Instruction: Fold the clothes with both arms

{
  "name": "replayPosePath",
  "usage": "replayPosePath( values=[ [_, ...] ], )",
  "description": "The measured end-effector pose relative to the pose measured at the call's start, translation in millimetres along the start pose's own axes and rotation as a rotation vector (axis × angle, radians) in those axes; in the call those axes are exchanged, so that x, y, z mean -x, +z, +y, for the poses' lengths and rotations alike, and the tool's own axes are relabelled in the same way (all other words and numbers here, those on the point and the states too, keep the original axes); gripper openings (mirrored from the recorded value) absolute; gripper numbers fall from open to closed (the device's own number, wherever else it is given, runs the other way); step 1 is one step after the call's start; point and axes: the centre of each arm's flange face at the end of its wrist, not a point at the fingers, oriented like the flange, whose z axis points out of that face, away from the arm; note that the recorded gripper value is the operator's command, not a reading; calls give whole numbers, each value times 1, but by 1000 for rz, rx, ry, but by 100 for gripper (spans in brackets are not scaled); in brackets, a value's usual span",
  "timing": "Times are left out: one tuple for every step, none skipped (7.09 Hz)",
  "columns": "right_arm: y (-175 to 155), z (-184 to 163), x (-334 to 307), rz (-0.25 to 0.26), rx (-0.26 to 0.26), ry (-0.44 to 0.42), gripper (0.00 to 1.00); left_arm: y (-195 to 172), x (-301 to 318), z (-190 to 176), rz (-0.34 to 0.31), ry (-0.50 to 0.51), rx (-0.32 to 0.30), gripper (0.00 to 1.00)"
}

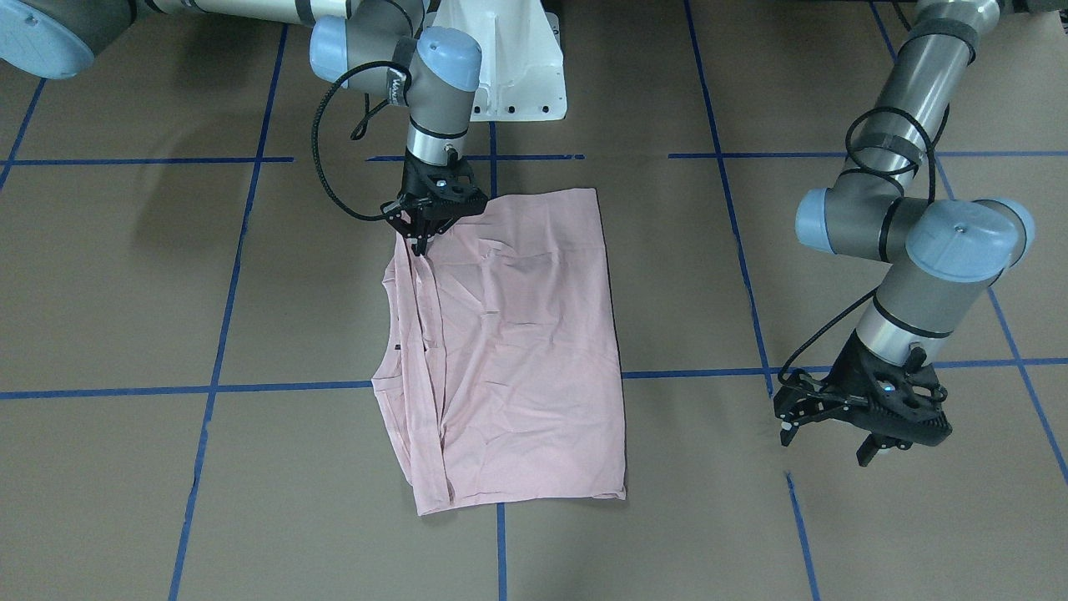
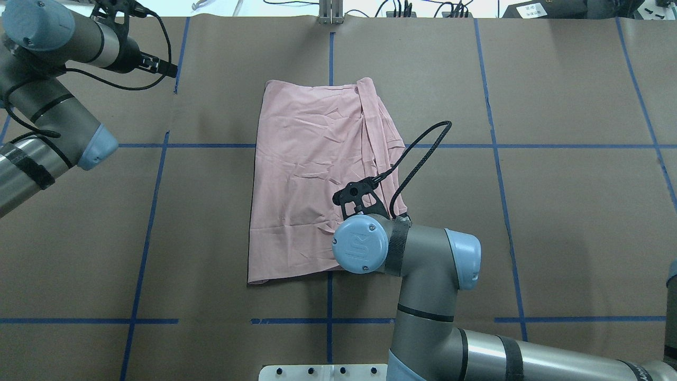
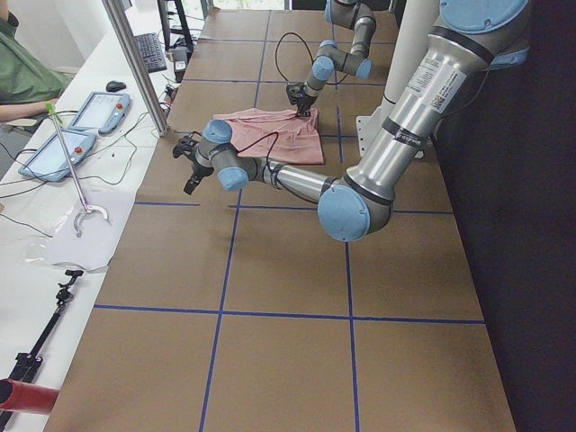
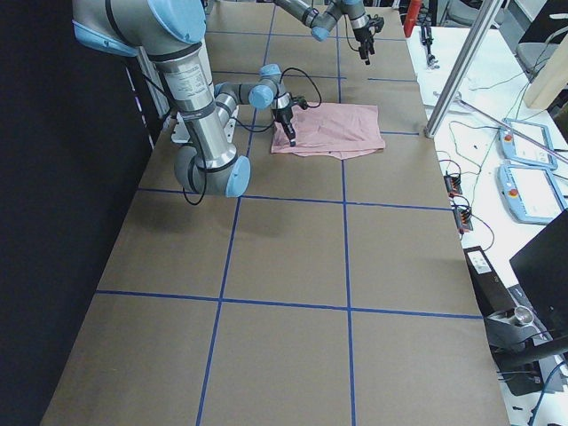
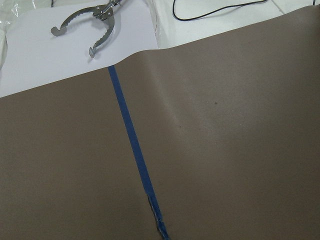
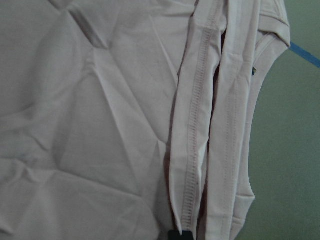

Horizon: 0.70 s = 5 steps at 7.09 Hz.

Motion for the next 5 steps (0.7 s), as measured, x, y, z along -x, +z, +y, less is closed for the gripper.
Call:
replayPosePath(
  values=[
    [-2,-2,-4,2,-2,-4,0,0,0,0,0,0,0,100],
    [-4,-3,-9,5,-4,-9,0,0,0,0,0,0,0,100],
    [-1,2,-20,13,-2,-16,9,0,0,0,0,0,0,100],
    [3,15,-35,22,0,-22,26,0,0,0,0,0,0,100],
    [4,27,-46,24,2,-24,99,0,-1,0,1,1,1,100]
  ],
)
